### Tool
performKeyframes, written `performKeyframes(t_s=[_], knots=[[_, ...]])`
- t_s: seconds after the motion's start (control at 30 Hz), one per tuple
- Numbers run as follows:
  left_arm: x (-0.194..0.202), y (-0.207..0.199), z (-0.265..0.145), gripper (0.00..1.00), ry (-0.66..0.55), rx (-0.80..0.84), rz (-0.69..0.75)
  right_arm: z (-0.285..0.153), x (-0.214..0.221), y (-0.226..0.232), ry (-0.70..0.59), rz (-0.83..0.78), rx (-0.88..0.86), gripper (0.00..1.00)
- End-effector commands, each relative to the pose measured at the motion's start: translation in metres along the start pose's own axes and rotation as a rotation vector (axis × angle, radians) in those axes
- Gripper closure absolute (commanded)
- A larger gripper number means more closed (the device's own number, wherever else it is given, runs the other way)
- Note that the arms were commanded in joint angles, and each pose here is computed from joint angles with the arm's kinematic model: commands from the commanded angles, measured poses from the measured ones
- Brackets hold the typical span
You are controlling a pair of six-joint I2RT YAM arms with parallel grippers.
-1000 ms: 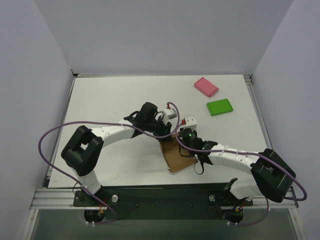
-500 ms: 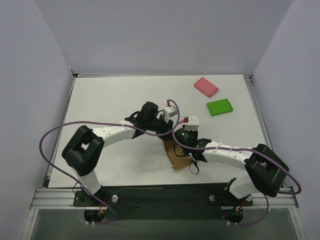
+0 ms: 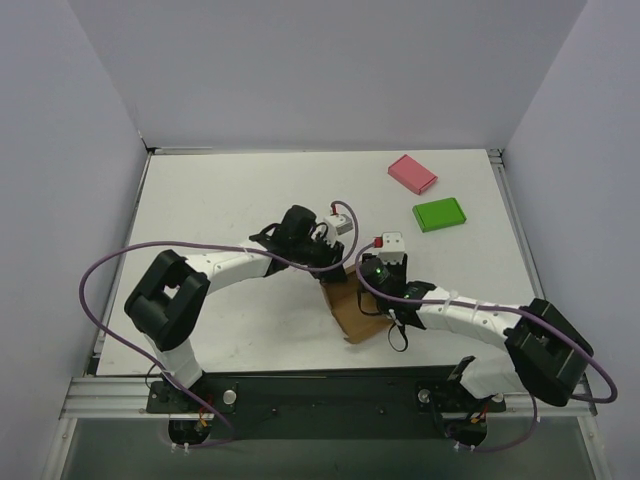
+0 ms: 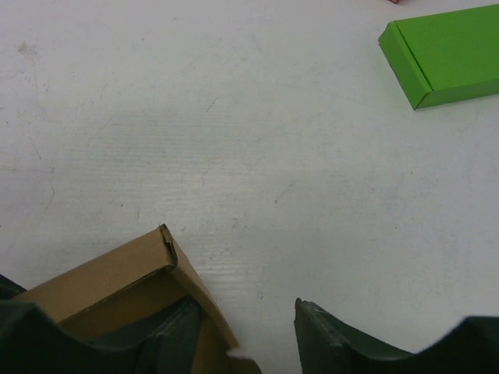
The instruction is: Fold the paper box
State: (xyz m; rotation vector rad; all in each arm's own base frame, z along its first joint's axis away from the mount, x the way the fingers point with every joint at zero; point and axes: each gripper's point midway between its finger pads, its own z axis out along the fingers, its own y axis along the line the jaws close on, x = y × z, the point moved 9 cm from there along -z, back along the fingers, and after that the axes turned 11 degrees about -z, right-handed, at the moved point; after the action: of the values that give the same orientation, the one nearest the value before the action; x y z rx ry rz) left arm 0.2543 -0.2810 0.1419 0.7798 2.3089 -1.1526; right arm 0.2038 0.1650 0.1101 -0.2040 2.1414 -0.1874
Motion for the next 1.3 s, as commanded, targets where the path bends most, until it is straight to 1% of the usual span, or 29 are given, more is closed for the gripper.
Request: performKeyframes(t_s=[0.0, 0.07, 0.1, 0.13, 0.2, 0.23, 0.3, 0.33, 0.4, 0.43, 0.47, 0.53, 0.57, 0.6, 0.7, 0.77, 0.8, 0.83, 0.9, 0.97, 1.0, 1.1, 1.17, 1.23, 1.27], knots=[[0.002, 0.011, -0.004, 0.65, 0.029, -0.086, -0.088, -0.017, -0.006, -0.017, 0.001, -0.027, -0.042, 0.45], [0.003, 0.014, -0.003, 0.66, 0.031, -0.117, -0.102, -0.026, -0.010, -0.019, -0.004, -0.017, -0.082, 0.38], [0.003, 0.015, -0.003, 0.65, 0.029, -0.127, -0.116, -0.029, -0.011, -0.019, -0.005, -0.017, -0.099, 0.37], [0.004, 0.018, -0.003, 0.66, 0.028, -0.137, -0.127, -0.033, -0.012, -0.019, 0.007, -0.021, -0.139, 0.36], [0.004, 0.021, -0.003, 0.66, 0.019, -0.163, -0.154, -0.042, -0.019, -0.020, -0.010, 0.007, -0.182, 0.34], [0.005, 0.024, -0.004, 0.65, 0.013, -0.173, -0.171, -0.047, -0.017, -0.020, 0.017, 0.003, -0.210, 0.34], [0.007, 0.030, -0.003, 0.66, 0.000, -0.186, -0.216, -0.055, -0.023, -0.022, 0.011, 0.036, -0.241, 0.34], [0.007, 0.035, -0.004, 0.66, -0.007, -0.195, -0.242, -0.058, -0.020, -0.023, 0.038, 0.041, -0.252, 0.33], [0.011, 0.040, -0.003, 0.66, -0.009, -0.203, -0.294, -0.066, -0.024, -0.023, 0.056, 0.106, -0.268, 0.33], [0.012, 0.043, -0.003, 0.66, -0.012, -0.209, -0.310, -0.069, -0.019, -0.026, 0.097, 0.115, -0.253, 0.33], [0.016, 0.047, -0.004, 0.65, -0.010, -0.216, -0.340, -0.073, -0.019, -0.026, 0.116, 0.193, -0.246, 0.33], [0.018, 0.049, -0.001, 0.65, -0.018, -0.211, -0.357, -0.077, -0.012, -0.029, 0.160, 0.236, -0.234, 0.33], [0.020, 0.050, -0.001, 0.66, -0.019, -0.207, -0.376, -0.080, -0.011, -0.030, 0.162, 0.284, -0.243, 0.33], [0.023, 0.051, 0.003, 0.65, -0.012, -0.196, -0.387, -0.080, -0.002, -0.029, 0.190, 0.340, -0.238, 0.33], [0.029, 0.053, 0.006, 0.65, 0.005, -0.191, -0.422, -0.080, 0.007, -0.027, 0.198, 0.465, -0.253, 0.33], [0.031, 0.053, 0.007, 0.65, 0.011, -0.191, -0.430, -0.079, 0.010, -0.025, 0.189, 0.514, -0.275, 0.33], [0.032, 0.054, 0.007, 0.65, 0.013, -0.194, -0.432, -0.079, 0.006, -0.021, 0.172, 0.564, -0.303, 0.33], [0.032, 0.054, 0.007, 0.65, 0.011, -0.197, -0.433, -0.076, 0.012, -0.020, 0.178, 0.576, -0.308, 0.33], [0.032, 0.053, 0.006, 0.66, 0.008, -0.198, -0.430, -0.074, 0.011, -0.015, 0.170, 0.603, -0.331, 0.33], [0.033, 0.053, 0.006, 0.66, 0.008, -0.202, -0.431, -0.071, 0.012, -0.012, 0.186, 0.605, -0.324, 0.33], [0.028, 0.053, 0.006, 0.65, -0.017, -0.190, -0.415, -0.071, 0.010, -0.011, 0.181, 0.606, -0.331, 0.33], [0.029, 0.053, 0.007, 0.65, -0.017, -0.192, -0.416, -0.069, 0.008, -0.010, 0.169, 0.603, -0.335, 0.33], [0.028, 0.053, 0.006, 0.65, -0.018, -0.188, -0.416, -0.067, 0.006, -0.010, 0.159, 0.599, -0.318, 0.36], [0.030, 0.053, 0.007, 0.65, -0.017, -0.188, -0.415, -0.065, 0.007, -0.010, 0.162, 0.594, -0.305, 0.46], [0.029, 0.052, 0.007, 0.62, -0.020, -0.183, -0.413, -0.064, 0.008, -0.010, 0.165, 0.585, -0.301, 0.51]])
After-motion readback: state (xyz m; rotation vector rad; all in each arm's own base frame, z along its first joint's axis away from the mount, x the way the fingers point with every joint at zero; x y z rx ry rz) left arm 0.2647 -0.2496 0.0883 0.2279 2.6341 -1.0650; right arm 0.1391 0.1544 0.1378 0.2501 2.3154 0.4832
